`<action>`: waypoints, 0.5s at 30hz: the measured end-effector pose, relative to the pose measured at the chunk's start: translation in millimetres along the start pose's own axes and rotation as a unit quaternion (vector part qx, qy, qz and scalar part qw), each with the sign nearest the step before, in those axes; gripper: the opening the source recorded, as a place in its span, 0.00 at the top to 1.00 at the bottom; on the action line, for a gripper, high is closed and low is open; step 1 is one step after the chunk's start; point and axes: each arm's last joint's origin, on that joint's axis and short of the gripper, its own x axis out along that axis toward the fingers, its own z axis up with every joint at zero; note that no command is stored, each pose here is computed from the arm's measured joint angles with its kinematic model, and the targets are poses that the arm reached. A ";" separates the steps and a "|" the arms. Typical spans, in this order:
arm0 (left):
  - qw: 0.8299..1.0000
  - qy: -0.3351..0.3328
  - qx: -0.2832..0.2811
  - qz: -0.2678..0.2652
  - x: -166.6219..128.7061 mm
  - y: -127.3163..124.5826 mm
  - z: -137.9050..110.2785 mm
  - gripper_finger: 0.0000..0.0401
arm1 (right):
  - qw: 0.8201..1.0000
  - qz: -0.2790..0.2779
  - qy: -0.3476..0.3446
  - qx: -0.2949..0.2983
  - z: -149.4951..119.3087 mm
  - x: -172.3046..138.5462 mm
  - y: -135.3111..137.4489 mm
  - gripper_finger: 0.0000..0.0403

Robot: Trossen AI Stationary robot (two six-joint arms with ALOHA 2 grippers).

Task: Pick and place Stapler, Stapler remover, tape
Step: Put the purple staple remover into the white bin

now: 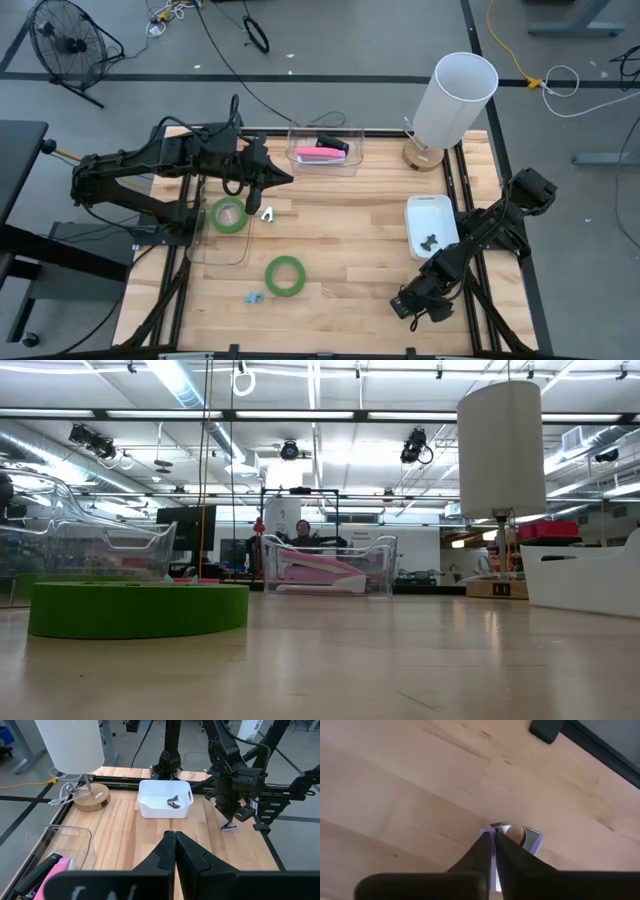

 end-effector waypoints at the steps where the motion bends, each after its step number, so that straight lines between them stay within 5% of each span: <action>1: 1.000 0.000 0.000 0.000 0.1 0.0 0.0 0.97 | 1.000 0.000 -0.001 0.004 0.1 0.0 -0.1 0.97; 15: 1.000 0.000 0.001 0.000 0.1 0.0 0.0 0.97 | 0.999 -0.001 -0.002 0.040 0.2 -0.1 -0.3 0.99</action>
